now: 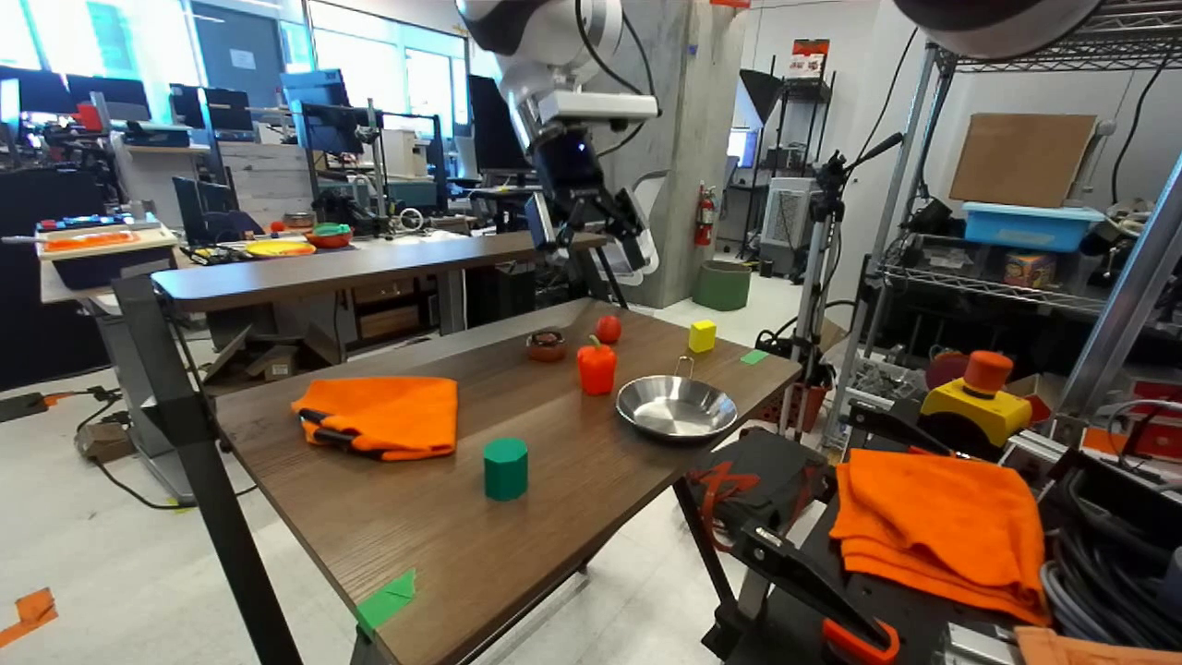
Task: Pick up the red pepper and put it on the table
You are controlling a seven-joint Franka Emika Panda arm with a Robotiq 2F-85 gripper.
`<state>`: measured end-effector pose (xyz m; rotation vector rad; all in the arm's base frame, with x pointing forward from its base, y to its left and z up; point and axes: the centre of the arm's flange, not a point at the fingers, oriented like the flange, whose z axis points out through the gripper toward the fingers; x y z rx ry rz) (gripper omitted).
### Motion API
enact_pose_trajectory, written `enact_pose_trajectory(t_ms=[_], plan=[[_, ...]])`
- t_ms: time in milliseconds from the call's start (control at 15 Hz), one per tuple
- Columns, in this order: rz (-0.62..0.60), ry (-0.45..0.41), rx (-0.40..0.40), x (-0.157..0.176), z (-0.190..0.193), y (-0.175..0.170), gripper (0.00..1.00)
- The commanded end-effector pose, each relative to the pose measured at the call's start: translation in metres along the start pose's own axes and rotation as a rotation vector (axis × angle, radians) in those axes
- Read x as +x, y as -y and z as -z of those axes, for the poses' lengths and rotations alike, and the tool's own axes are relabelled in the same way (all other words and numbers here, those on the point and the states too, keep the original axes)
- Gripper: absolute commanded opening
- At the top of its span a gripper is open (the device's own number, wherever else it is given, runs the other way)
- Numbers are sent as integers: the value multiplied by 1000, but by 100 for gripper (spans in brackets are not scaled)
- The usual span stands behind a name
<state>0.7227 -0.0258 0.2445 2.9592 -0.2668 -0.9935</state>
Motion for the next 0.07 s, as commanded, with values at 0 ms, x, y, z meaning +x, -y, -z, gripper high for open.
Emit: enact_pose_trajectory(t_ms=[0], plan=[[3,3,7,-3,4,-5,100]])
